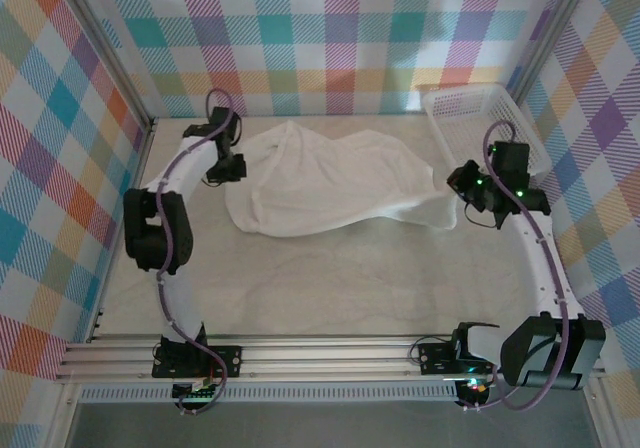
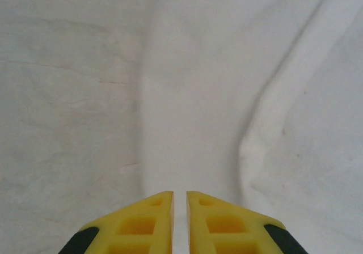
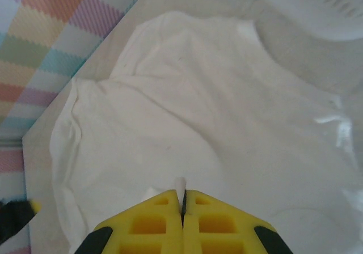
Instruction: Fold the inside-out t-shirt
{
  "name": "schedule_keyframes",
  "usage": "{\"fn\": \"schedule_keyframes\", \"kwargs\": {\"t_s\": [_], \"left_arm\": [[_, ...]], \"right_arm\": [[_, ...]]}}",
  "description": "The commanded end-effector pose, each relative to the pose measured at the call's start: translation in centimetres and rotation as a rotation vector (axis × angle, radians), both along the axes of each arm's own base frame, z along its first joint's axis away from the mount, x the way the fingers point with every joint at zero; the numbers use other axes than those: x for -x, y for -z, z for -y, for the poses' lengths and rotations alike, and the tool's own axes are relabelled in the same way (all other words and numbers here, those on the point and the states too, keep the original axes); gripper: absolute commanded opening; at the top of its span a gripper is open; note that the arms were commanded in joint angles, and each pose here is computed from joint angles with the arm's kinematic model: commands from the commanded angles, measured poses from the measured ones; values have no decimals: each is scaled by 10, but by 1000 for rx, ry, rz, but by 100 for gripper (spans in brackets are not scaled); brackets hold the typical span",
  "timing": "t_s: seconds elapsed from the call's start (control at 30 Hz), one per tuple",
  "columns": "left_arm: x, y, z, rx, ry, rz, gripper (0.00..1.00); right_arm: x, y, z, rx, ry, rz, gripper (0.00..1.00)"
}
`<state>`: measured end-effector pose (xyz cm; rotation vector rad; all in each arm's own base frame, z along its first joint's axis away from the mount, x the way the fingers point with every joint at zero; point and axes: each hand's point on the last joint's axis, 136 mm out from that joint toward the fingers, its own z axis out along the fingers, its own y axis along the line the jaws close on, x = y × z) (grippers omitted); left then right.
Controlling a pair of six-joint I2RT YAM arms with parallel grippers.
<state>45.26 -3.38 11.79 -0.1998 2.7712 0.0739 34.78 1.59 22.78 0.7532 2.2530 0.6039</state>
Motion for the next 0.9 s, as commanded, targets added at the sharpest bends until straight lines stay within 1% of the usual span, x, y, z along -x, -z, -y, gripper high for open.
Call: {"fn": "schedule_keyframes", "kwargs": {"t_s": [0.0,0.07,0.13,0.2,0.27,0.37,0.47,0.6,0.87], "left_arm": [[18,12,0,69,-22,-32,17],[29,24,9,123,-23,-57,21],[35,28,25,179,-16,-52,27],[39,26,42,172,-4,-43,32],[41,20,68,109,28,-34,36],[41,21,92,-41,44,-37,37],[38,39,95,-143,27,-92,35],[28,52,95,-215,49,-156,36],[5,61,92,-348,124,-130,34]], "right_arm": [[6,-1,11,-1,26,-15,0],[4,6,-3,-54,-46,-24,0],[2,12,-17,-113,-113,-26,0],[1,18,-23,-147,-139,-38,0],[1,21,-25,-159,-145,-48,0],[1,21,-26,-165,-148,-48,0],[3,20,-27,-168,-151,-43,0],[9,22,-28,-163,-157,-46,0],[11,30,-31,-183,-160,-62,0]]}}
